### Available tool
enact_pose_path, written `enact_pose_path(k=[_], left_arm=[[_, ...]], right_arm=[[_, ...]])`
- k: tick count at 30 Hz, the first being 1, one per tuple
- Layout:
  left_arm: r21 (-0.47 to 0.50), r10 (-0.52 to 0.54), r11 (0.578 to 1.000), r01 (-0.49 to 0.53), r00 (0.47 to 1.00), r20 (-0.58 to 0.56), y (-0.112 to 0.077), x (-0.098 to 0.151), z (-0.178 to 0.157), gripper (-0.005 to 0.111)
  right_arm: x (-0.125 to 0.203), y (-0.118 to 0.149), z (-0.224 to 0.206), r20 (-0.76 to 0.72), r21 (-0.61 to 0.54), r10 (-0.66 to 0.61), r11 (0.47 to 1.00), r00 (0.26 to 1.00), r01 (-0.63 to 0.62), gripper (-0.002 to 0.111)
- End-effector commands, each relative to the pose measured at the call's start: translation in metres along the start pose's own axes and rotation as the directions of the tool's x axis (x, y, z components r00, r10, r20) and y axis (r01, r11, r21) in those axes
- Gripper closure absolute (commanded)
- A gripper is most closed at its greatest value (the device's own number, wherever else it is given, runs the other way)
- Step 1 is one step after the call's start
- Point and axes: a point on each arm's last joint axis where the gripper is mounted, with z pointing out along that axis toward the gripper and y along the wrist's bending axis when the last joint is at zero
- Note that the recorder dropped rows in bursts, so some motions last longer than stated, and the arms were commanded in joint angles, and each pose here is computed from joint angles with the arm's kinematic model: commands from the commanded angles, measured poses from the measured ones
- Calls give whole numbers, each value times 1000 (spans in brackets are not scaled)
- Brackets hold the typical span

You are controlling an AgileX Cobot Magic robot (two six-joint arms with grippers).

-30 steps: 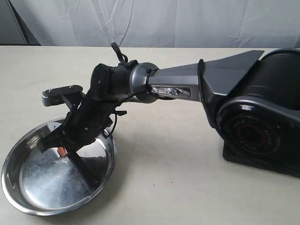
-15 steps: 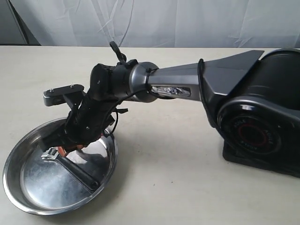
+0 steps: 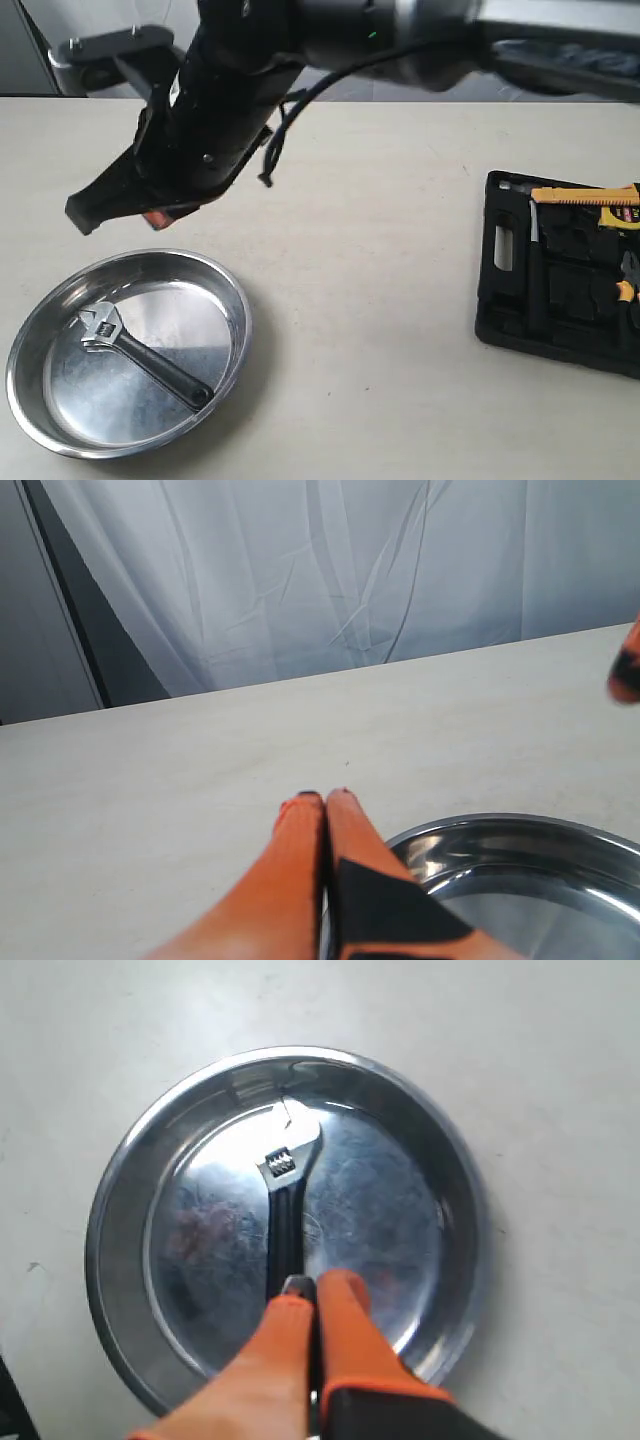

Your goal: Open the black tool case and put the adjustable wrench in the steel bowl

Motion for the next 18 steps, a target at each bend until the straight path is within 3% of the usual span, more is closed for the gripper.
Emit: enact_pose_path(k=[1,7,12,18], left_arm=[[1,-2,1000,2,1000,4,0,-1,0,106],[1,-2,1000,2,1000,4,0,-1,0,106],[1,-2,1000,2,1000,4,0,-1,0,106],[1,-2,1000,2,1000,4,0,-1,0,106]], right_arm=[[22,16,-74,75,106,-14,994,997,6,108],[67,31,-132,39,59,18,998,999,-20,108],[76,36,-163,86,48,7,999,996,-11,108],[77,38,-171,110,46,3,999,994,-8,108]])
